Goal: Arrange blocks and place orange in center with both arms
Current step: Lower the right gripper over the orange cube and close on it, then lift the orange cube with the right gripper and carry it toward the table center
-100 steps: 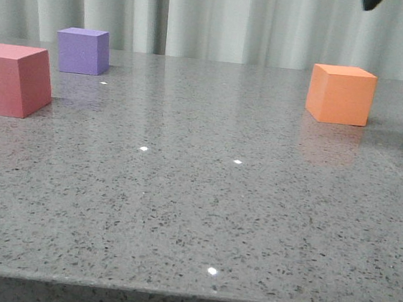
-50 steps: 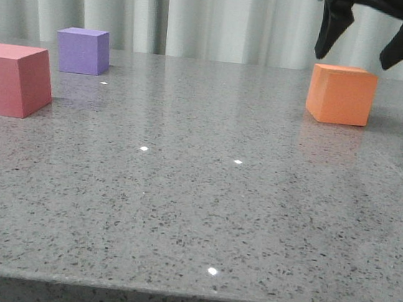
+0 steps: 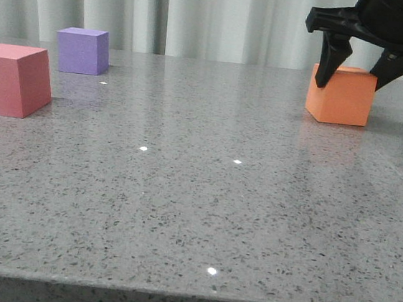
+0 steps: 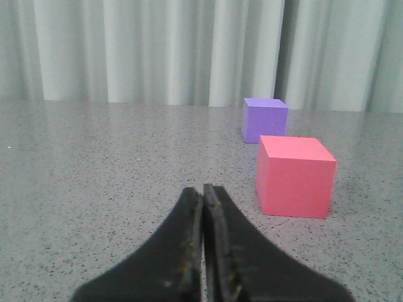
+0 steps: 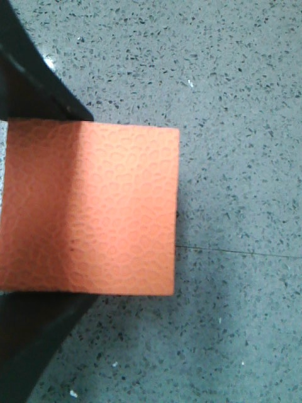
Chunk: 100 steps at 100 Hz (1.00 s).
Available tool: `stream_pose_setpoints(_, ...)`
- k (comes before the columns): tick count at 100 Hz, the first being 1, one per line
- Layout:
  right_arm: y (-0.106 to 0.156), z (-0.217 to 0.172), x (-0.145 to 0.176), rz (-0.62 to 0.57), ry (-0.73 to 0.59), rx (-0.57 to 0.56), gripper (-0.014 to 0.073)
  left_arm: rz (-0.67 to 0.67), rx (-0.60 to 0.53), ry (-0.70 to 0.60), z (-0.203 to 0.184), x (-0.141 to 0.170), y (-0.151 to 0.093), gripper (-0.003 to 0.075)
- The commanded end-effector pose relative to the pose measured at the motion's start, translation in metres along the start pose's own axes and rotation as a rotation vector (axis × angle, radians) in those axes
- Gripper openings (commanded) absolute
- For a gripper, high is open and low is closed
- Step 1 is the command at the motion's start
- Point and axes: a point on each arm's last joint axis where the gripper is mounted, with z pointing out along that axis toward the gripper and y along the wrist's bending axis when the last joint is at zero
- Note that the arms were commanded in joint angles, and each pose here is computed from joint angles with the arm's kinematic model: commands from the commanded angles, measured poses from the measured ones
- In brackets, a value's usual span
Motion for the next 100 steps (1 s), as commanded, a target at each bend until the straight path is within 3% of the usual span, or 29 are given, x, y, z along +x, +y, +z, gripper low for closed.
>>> stream_pose_setpoints(1, 0.002, -0.03, -0.017, -0.02, -0.113, -0.01, 0.0415, -0.007, 0.012, -0.071, -0.001, 0.005, 0.0, -0.0019)
stream_pose_setpoints(20, 0.018, -0.047, -0.028, -0.025, -0.117, -0.047, 0.0416, -0.007, 0.012, -0.071, -0.001, 0.005, 0.0, -0.0019)
stream_pose_setpoints(54, 0.097, -0.08, -0.045, -0.003, -0.242, -0.21, 0.0416, -0.007, 0.012, -0.071, -0.001, 0.005, 0.0, -0.0019)
stream_pose_setpoints(73, 0.134, -0.068, -0.053, -0.012, -0.239, -0.222, 0.0416, -0.007, 0.012, -0.071, -0.001, 0.005, 0.0, -0.0019)
stream_pose_setpoints(100, 0.164, -0.034, -0.056, -0.008, -0.172, -0.203, 0.0416, -0.007, 0.012, -0.071, -0.001, 0.005, 0.0, -0.0019)
